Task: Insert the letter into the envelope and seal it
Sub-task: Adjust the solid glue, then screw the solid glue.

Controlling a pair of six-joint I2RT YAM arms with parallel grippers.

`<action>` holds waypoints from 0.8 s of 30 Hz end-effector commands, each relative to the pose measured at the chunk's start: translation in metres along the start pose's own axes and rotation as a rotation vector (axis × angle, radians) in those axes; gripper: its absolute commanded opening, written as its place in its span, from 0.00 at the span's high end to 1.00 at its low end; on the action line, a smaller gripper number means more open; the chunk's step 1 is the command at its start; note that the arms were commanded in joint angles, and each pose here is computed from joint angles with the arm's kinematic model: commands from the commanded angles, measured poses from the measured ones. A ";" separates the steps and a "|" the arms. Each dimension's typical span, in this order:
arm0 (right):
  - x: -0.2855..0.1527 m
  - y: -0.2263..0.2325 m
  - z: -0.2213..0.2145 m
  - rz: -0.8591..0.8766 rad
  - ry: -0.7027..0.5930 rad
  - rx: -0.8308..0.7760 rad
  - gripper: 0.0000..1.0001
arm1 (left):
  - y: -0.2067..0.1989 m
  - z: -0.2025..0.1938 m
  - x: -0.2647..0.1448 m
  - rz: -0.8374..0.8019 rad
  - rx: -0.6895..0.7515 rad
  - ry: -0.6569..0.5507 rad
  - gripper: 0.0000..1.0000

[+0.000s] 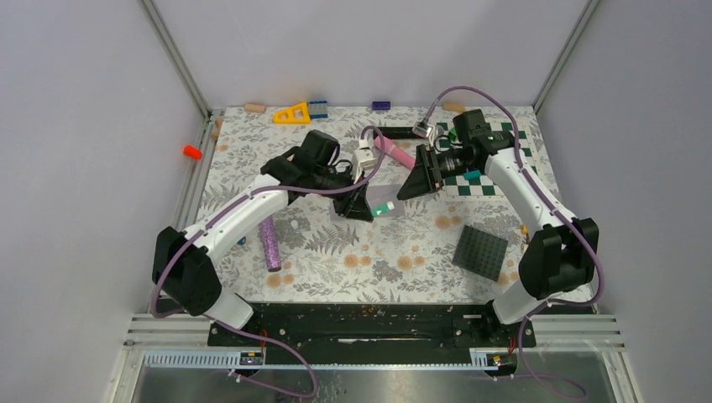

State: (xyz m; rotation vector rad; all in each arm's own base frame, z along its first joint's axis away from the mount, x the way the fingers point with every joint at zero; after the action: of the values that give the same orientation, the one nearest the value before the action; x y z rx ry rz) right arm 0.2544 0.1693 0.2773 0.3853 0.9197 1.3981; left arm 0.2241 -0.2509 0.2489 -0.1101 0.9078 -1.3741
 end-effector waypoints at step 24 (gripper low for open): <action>0.033 -0.010 -0.017 0.044 0.064 0.301 0.52 | -0.009 0.005 -0.006 0.152 0.157 -0.054 0.94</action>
State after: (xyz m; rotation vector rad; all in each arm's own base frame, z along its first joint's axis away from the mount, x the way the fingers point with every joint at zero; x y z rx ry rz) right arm 0.2497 0.1915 0.2416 0.5938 1.2076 1.2917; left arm 0.2177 -0.2471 0.2505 0.0345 0.8227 -1.2824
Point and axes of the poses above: each gripper's point midway between its finger pads, its own x axis out along the fingers, its own y axis along the line the jaws close on, z = x × y, the point moved 7 cm from there along -x, back along the fingers, and after that the axes turned 10 degrees about -x, right-handed, at the moved point
